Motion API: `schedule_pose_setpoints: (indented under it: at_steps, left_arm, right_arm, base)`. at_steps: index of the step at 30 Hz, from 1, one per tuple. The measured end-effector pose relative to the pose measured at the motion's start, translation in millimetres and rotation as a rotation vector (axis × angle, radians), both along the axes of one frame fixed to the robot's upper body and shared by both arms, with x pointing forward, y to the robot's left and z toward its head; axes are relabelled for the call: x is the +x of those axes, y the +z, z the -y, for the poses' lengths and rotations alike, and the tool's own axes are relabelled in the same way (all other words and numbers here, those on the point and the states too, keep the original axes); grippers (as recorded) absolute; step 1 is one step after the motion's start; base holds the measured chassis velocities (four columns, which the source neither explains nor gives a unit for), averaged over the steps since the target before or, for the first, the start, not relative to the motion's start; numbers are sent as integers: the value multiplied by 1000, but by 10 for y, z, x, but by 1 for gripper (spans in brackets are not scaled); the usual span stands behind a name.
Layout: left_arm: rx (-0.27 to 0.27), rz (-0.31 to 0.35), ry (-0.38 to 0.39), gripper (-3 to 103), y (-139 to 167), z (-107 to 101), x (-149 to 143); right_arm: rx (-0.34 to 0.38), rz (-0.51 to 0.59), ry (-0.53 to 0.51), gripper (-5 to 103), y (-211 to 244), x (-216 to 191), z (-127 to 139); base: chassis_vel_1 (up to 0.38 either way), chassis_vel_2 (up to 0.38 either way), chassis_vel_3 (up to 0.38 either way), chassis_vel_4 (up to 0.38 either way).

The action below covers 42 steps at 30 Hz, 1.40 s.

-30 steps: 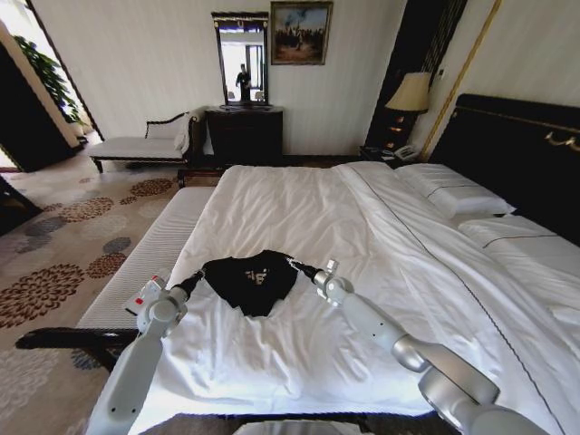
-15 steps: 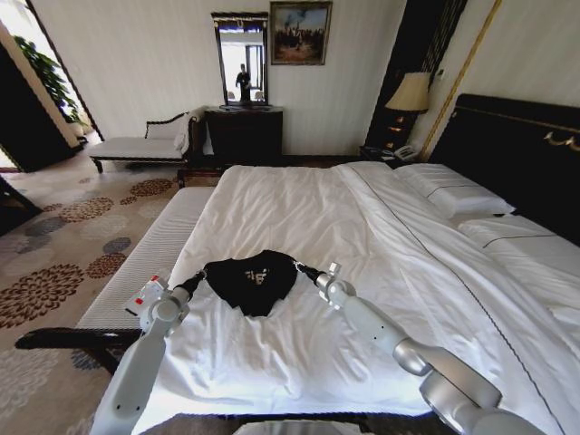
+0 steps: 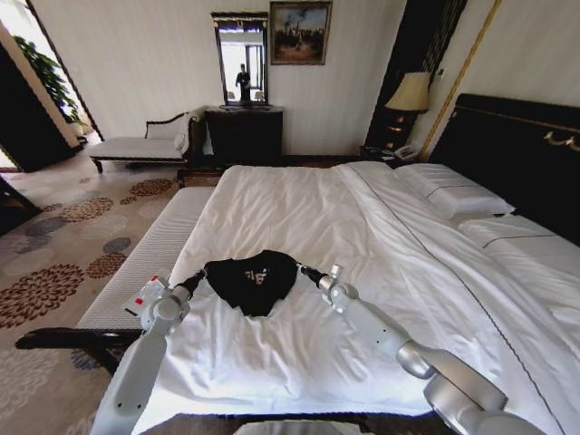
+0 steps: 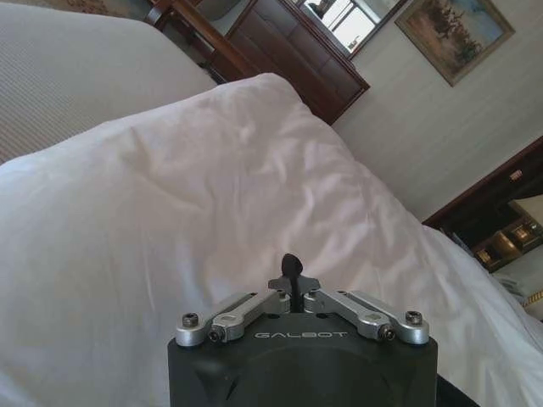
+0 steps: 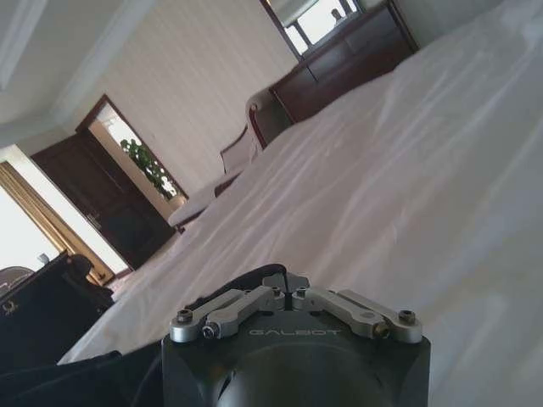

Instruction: Fold the clothes on the bed.

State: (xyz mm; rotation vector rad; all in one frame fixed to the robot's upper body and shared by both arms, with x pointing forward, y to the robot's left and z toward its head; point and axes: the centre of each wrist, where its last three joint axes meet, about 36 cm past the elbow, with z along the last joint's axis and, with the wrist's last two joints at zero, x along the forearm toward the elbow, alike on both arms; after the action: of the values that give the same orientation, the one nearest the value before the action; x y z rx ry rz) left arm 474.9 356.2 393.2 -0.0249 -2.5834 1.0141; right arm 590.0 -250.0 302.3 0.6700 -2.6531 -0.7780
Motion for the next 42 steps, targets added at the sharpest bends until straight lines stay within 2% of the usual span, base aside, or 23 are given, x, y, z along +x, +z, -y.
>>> schedule_pose_setpoints:
  at_steps: [2,5,8,9,10,13,14,18,19,21,23,24,26,27,28,29,30,31,32,34,36,39,42]
  left_arm:
    - [16,41,13,2,251,-26,66]
    - [23,76,13,2,454,-35,115]
    - [36,209,-15,2,1131,-23,239]
    - [36,209,-15,2,1131,-23,239]
    - [39,238,-23,2,1277,-22,266]
    - [69,366,-54,2,1964,-21,451]
    - [69,366,-54,2,1964,-21,451]
    - [86,488,-89,2,2705,35,625]
    - [86,488,-89,2,2705,35,625]
    - [85,538,-108,2,2969,76,585]
    - [87,603,-153,2,3271,155,340]
    - [87,603,-153,2,3271,155,340]
    - [97,633,-185,2,3361,180,92]
    - [126,653,-202,2,3393,163,-206]
    - [126,653,-202,2,3393,163,-206]
    - [146,664,-213,2,3398,163,-380]
    - [170,677,-231,2,3397,176,-589]
    - [204,711,-249,2,3414,185,-963]
    - [215,717,-252,2,3392,186,-1159]
    - [217,711,-257,2,3365,193,-1268]
    - [222,716,-267,2,3385,217,-1678]
    - [231,744,-285,2,3494,249,-1872]
    - [213,793,-283,2,3735,193,-2061]
  right_arm:
    - [0,112,-21,0,317,56,165]
    - [10,184,-33,0,590,86,242]
    - [76,337,-66,0,1326,72,343]
    - [76,337,-66,0,1326,72,343]
    - [91,366,-69,0,1470,64,360]
    - [137,507,-86,0,2137,62,494]
    - [137,507,-86,0,2137,62,494]
    - [178,688,-76,0,3050,38,635]
    - [178,688,-76,0,3050,38,635]
    - [191,747,-62,0,3379,-73,689]
    - [196,826,-33,0,3822,-445,796]
    - [196,826,-33,0,3822,-445,796]
    - [189,857,-19,0,4002,-759,888]
    - [166,882,16,0,4106,-1126,918]
    - [166,882,16,0,4106,-1126,918]
    - [149,897,35,0,4142,-1317,908]
    - [127,917,57,0,4179,-1550,892]
    - [100,912,88,0,4114,-1841,817]
    - [93,897,87,0,4064,-1939,785]
    - [89,882,81,0,4030,-2011,762]
    - [82,851,53,0,4027,-2273,670]
    - [71,869,43,0,4131,-2456,624]
    - [70,913,65,0,4380,-2817,511]
  base:
    - [0,0,0,0]
    - [0,0,0,0]
    - [0,0,0,0]
    - [0,0,0,0]
    - [0,0,0,0]
    - [0,0,0,0]
    - [0,0,0,0]
    - [0,0,0,0]
    - [0,0,0,0]
    - [0,0,0,0]
    - [0,0,0,0]
    - [0,0,0,0]
    - [0,0,0,0]
    - [0,0,0,0]
    - [0,0,0,0]
    - [0,0,0,0]
    - [0,0,0,0]
    - [0,0,0,0]
    - [0,0,0,0]
    - [0,0,0,0]
    - [0,0,0,0]
    - [0,0,0,0]
    - [0,0,0,0]
